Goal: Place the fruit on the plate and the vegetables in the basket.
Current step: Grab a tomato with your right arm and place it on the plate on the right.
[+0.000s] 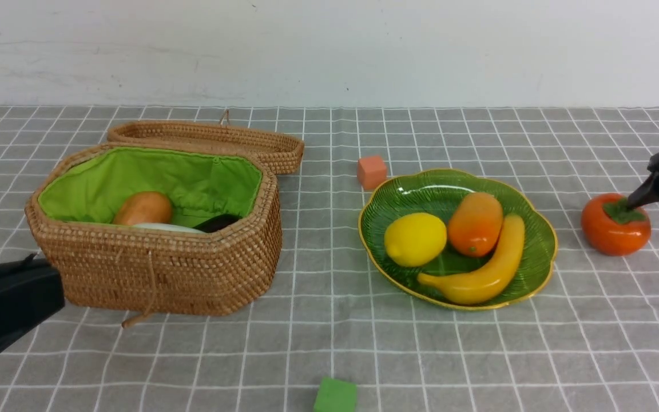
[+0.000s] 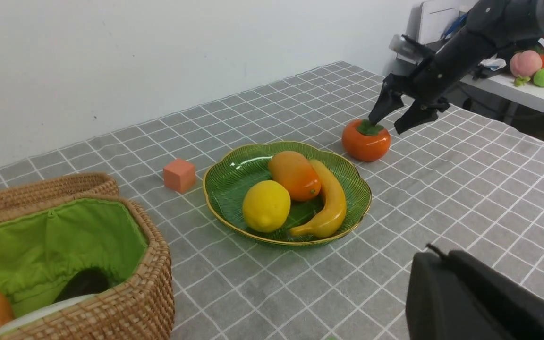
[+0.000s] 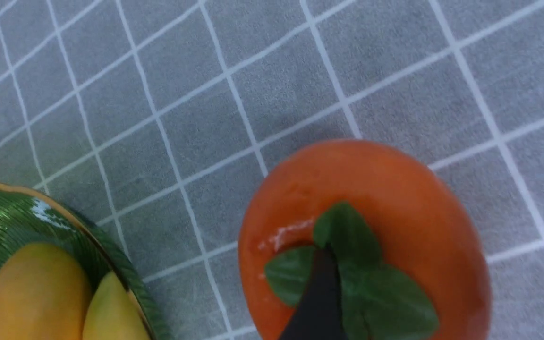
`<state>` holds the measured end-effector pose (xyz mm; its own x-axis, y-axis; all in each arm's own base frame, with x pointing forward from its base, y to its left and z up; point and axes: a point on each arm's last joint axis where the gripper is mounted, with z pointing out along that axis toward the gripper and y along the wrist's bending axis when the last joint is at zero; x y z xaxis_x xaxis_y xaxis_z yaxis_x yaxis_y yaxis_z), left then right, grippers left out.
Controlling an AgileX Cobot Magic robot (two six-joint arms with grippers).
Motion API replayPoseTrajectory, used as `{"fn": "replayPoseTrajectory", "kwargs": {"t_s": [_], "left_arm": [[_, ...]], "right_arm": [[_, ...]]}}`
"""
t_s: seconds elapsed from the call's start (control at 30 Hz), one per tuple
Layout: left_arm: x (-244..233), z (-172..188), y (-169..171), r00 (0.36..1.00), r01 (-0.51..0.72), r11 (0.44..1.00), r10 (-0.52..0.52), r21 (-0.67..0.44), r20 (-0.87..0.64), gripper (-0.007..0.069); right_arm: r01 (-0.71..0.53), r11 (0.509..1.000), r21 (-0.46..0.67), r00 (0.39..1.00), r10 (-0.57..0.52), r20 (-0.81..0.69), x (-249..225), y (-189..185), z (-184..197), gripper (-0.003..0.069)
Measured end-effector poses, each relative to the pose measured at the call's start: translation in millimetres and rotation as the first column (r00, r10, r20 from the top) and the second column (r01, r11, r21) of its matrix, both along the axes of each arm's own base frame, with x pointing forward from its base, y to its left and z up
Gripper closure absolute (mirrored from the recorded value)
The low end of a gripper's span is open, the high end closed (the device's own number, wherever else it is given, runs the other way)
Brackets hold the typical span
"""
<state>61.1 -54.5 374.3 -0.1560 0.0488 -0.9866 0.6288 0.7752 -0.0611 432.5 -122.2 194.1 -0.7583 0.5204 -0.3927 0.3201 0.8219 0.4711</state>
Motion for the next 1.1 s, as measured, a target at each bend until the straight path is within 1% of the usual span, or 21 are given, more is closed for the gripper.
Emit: {"fn": "replayPoseTrajectory", "kwargs": {"t_s": [0.2, 0.43, 0.6, 0.67, 0.73, 0.8, 0.93, 1.0, 1.1], "left_arm": [[0.0, 0.0, 0.0, 1.000, 0.000, 1.000, 0.000, 0.000, 0.000, 0.0622], [0.0, 0.0, 0.0, 1.000, 0.000, 1.000, 0.000, 0.000, 0.000, 0.0620], [0.0, 0.0, 0.0, 1.000, 0.000, 1.000, 0.000, 0.000, 0.000, 0.0618], [0.0, 0.0, 0.0, 1.000, 0.000, 1.000, 0.000, 0.000, 0.000, 0.0617], [0.0, 0.0, 0.0, 1.000, 0.000, 1.000, 0.000, 0.000, 0.000, 0.0614], [0.0, 0.0, 0.0, 1.000, 0.000, 1.000, 0.000, 0.000, 0.000, 0.0611], [0.0, 0.0, 0.0, 1.000, 0.000, 1.000, 0.000, 0.000, 0.000, 0.0608], [0.0, 0.0, 0.0, 1.000, 0.000, 1.000, 0.000, 0.000, 0.000, 0.0608], [0.0, 0.0, 0.0, 1.000, 0.000, 1.000, 0.000, 0.000, 0.000, 0.0606]], "right_arm": [[-0.020, 0.998, 0.058, 1.000, 0.020, 0.002, 7.0, 5.8, -15.0, 0.0064], [-0.068, 0.996, 0.055, 0.998, 0.068, 0.005, 11.2, 22.3, -16.2, 0.0066], [-0.116, 0.993, 0.019, 0.993, 0.116, -0.006, 17.6, 41.1, -25.5, 0.0069], [-0.123, 0.992, 0.003, 0.992, 0.123, -0.008, 18.5, 42.9, -27.7, 0.0087], [-0.128, 0.992, -0.011, 0.992, 0.127, -0.011, 18.4, 42.1, -28.1, 0.0130], [-0.134, 0.991, -0.027, 0.991, 0.134, -0.009, 17.8, 41.5, -25.9, 0.0148], [-0.161, 0.982, -0.098, 0.986, 0.163, 0.016, 13.2, 39.7, -4.2, 0.0148], [-0.165, 0.975, -0.149, 0.979, 0.181, 0.099, 4.5, 44.2, 41.8, 0.0148], [-0.205, 0.966, -0.159, 0.957, 0.232, 0.176, -5.3, 65.9, 84.6, 0.0148]]}}
